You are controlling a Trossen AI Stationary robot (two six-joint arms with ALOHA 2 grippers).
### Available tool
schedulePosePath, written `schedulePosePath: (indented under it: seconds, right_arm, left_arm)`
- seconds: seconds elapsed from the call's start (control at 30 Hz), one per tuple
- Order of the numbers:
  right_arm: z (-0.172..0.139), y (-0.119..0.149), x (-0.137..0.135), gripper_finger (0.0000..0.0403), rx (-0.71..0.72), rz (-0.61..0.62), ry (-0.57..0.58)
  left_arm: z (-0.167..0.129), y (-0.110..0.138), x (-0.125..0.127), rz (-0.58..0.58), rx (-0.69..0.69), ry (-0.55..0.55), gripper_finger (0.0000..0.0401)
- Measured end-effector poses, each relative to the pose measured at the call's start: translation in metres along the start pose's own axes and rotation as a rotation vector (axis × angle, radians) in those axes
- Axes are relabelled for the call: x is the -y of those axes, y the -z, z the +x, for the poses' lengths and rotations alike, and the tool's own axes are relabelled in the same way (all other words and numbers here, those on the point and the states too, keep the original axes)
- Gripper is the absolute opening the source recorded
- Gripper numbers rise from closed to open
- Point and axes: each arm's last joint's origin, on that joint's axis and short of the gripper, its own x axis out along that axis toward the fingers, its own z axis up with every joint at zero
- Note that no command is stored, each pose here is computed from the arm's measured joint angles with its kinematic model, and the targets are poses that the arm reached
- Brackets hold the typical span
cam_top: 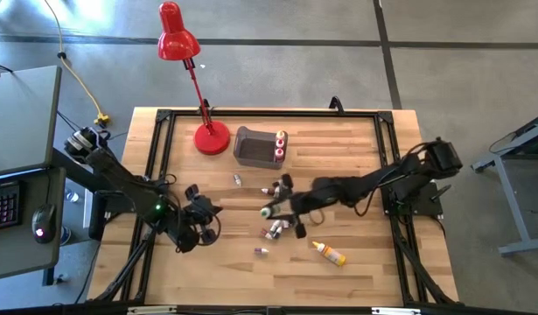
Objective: Pick & Place food coloring
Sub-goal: Put the large green food coloring bottle into the bin
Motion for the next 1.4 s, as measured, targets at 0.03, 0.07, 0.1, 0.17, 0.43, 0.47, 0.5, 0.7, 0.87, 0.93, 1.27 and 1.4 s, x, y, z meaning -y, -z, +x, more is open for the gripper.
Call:
schedulePosePath:
  seconds: [0.03,0.07,0.1,0.17,0.43,0.47,0.5,0.7,0.87,0.93,1.27,1.4]
  right_arm:
    - [-0.006,0.008,0.002,0.0151,0.055,0.021,0.028]
    - [-0.012,0.013,0.003,0.0151,0.107,0.044,0.058]
    - [-0.019,0.021,0.004,0.0151,0.135,0.066,0.086]
    - [-0.031,0.032,0.005,0.015,0.166,0.102,0.134]
    - [-0.044,0.043,0.006,0.0153,0.178,0.112,0.144]
    - [-0.043,0.041,0.006,0.0154,0.188,0.102,0.137]
    - [-0.041,0.039,0.006,0.0155,0.195,0.087,0.13]
    - [-0.037,0.032,0.006,0.0152,0.218,0.039,0.126]
    - [-0.033,0.025,0.01,0.0154,0.241,0.105,0.203]
    - [-0.03,0.023,0.012,0.0156,0.235,0.152,0.257]
    - [-0.01,0.018,0.014,0.015,0.075,0.16,0.278]
    - [-0.008,0.013,0.015,0.0155,0.09,0.12,0.277]
  left_arm:
    - [0.002,-0.002,-0.001,0.017,-0.002,-0.006,0.0013]
    - [0.005,-0.004,-0.003,0.035,-0.006,-0.008,0.0021]
    - [0.008,-0.007,-0.004,0.051,-0.004,-0.01,0.0031]
    - [0.014,-0.014,-0.006,0.071,0.013,-0.017,0.0056]
    - [0.039,-0.061,-0.015,0.001,0.179,0.112,0.0155]
    - [0.04,-0.069,-0.015,0.003,0.221,0.152,0.016]
    - [0.04,-0.076,-0.015,0.011,0.265,0.195,0.0164]
    - [0.039,-0.103,-0.02,0.033,0.469,0.29,0.0166]
    - [0.046,-0.107,-0.027,0.076,0.483,0.294,0.0165]
    - [0.053,-0.108,-0.027,0.094,0.486,0.315,0.0165]
    - [0.076,-0.118,-0.025,0.145,0.497,0.323,0.0165]
    - [0.079,-0.12,-0.022,0.146,0.501,0.337,0.0165]
